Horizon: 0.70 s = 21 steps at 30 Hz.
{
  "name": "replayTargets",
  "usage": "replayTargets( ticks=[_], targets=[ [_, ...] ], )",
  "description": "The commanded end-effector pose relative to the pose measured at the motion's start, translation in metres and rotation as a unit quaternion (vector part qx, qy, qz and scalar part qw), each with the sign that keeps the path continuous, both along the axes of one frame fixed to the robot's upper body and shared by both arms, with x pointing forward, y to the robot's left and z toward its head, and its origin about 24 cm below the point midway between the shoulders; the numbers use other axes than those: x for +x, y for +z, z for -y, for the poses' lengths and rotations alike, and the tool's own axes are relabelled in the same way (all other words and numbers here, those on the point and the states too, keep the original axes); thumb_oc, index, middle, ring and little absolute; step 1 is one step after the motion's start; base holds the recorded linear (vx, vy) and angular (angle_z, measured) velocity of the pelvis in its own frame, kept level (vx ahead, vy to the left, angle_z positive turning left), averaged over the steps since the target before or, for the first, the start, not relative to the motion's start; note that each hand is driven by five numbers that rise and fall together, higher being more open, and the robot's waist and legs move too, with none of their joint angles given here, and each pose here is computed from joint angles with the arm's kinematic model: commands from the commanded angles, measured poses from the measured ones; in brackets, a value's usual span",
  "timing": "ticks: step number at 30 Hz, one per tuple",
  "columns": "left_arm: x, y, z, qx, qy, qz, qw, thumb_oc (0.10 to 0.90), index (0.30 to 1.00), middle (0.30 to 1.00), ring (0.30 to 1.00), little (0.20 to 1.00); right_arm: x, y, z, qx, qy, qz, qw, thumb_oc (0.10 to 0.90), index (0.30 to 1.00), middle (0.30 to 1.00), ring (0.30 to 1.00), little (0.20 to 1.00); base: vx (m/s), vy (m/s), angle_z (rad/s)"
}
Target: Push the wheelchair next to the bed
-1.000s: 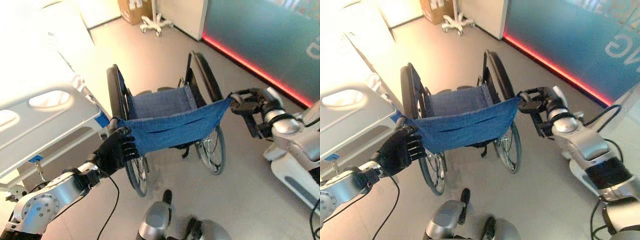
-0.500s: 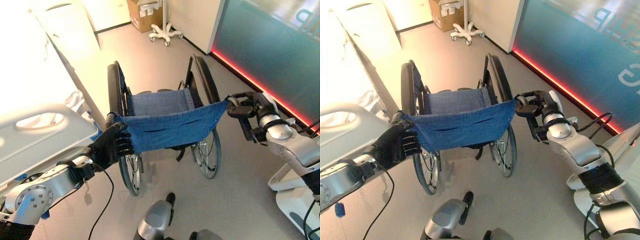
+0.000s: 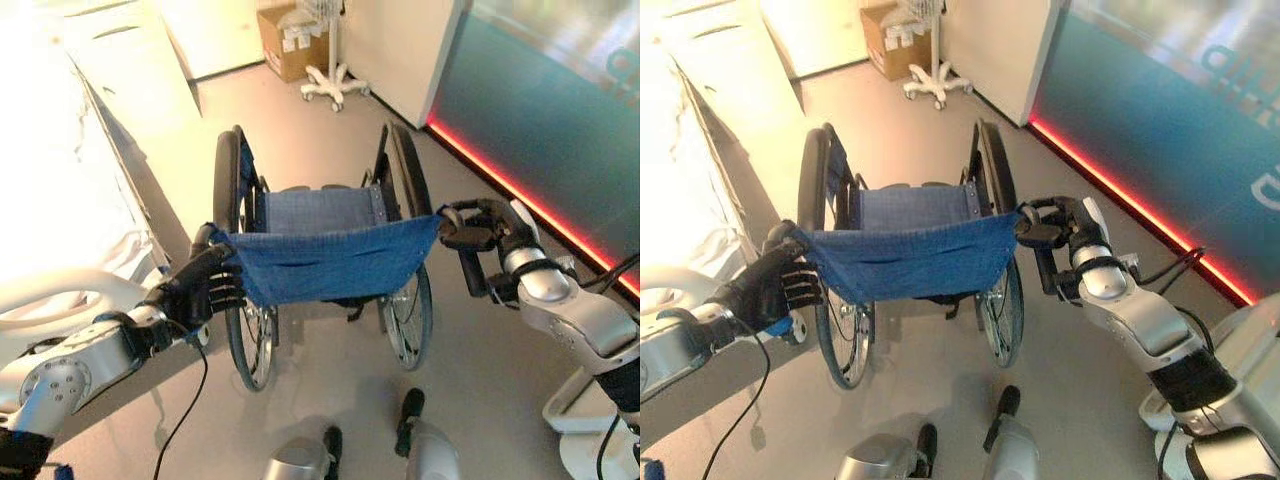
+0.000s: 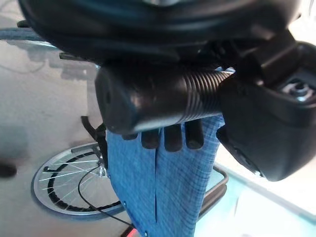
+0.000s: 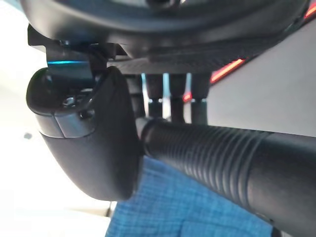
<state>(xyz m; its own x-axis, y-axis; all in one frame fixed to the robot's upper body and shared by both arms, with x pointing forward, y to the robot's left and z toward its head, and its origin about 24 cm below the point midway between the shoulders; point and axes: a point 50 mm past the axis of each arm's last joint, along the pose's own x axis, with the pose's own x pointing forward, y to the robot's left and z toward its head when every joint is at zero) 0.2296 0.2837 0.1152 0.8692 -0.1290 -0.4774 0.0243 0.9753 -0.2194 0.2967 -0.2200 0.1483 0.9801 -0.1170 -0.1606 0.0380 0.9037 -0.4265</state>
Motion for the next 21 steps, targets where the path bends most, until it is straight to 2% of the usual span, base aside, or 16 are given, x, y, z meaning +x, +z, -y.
replayTargets(
  ticks=[1,5,11,15,21],
  targets=[
    [0.030,0.061,0.027,-0.073,-0.012,0.192,0.979,0.400,0.300,0.300,0.300,0.300,-0.011,0.083,-0.046,0.050,0.192,0.136,0.971,0.400,0.300,0.300,0.300,0.300,0.30,-0.170,0.39],
    [0.028,0.059,0.029,-0.093,0.002,0.188,0.978,0.400,0.300,0.300,0.300,0.300,-0.010,0.092,-0.041,0.013,0.208,0.130,0.969,0.400,0.300,0.300,0.300,0.300,0.33,-0.287,0.26],
    [0.023,0.052,0.022,-0.091,0.008,0.173,0.981,0.400,0.300,0.300,0.300,0.300,-0.003,0.093,-0.036,0.006,0.198,0.120,0.973,0.400,0.300,0.300,0.300,0.300,0.33,-0.177,0.05],
    [0.020,0.048,0.016,-0.084,0.010,0.170,0.982,0.400,0.300,0.300,0.300,0.300,0.007,0.089,-0.043,0.014,0.195,0.115,0.974,0.400,0.300,0.300,0.300,0.300,0.49,-0.032,-0.10],
    [0.027,0.043,0.022,-0.068,0.000,0.187,0.980,0.400,0.300,0.300,0.300,0.300,0.018,0.067,-0.051,0.025,0.182,0.114,0.976,0.400,0.300,0.300,0.300,0.300,0.53,-0.015,-0.39]
  ],
)
